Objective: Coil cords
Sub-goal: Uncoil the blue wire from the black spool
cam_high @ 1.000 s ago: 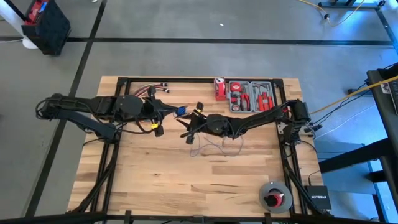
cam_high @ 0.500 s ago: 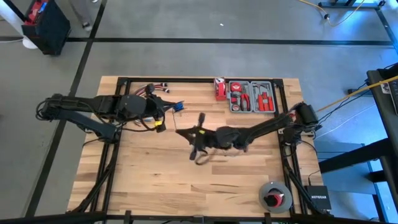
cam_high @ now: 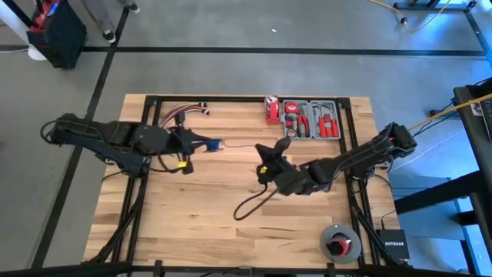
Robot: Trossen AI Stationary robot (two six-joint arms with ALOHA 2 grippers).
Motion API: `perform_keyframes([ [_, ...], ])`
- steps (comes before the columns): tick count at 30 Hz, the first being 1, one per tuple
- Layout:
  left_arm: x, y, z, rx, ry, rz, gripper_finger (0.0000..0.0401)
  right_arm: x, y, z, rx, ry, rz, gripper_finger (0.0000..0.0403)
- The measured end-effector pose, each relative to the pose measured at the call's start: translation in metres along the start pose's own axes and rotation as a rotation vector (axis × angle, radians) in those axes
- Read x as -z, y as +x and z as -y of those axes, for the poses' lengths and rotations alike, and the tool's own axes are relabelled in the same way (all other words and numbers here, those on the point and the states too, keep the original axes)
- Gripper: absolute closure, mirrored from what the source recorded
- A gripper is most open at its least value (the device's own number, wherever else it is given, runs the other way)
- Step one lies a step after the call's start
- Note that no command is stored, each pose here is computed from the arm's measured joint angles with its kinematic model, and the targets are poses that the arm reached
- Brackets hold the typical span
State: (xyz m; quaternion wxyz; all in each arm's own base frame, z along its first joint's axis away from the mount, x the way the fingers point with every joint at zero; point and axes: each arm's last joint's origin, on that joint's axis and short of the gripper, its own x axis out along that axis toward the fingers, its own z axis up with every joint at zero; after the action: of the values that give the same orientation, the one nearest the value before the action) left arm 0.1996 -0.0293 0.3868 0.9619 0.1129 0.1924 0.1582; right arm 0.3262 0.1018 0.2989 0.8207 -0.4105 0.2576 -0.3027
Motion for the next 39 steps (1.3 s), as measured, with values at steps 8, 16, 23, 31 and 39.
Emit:
perform_keyframes([
  [8, -0.023, -0.008, -0.006, -0.024, -0.033, 0.219, 0.0394, 0.009, 0.030, -0.052, -0.444, 0.252, 0.122, 0.0401],
  [16, -0.030, 0.015, -0.016, -0.183, -0.008, 0.248, 0.0394, -0.042, 0.035, -0.074, -0.542, 0.251, 0.542, 0.0401],
  [23, -0.015, 0.035, -0.031, -0.309, 0.042, 0.077, 0.0394, -0.089, -0.009, -0.036, -0.422, 0.165, 0.655, 0.0402],
  [31, 0.017, 0.026, -0.030, -0.269, 0.050, -0.194, 0.0394, -0.093, -0.064, 0.018, -0.103, -0.002, 0.394, 0.0402],
  [39, 0.018, -0.008, -0.022, -0.183, -0.017, -0.150, 0.0394, -0.039, -0.056, -0.001, -0.140, -0.044, 0.007, 0.0402],
])
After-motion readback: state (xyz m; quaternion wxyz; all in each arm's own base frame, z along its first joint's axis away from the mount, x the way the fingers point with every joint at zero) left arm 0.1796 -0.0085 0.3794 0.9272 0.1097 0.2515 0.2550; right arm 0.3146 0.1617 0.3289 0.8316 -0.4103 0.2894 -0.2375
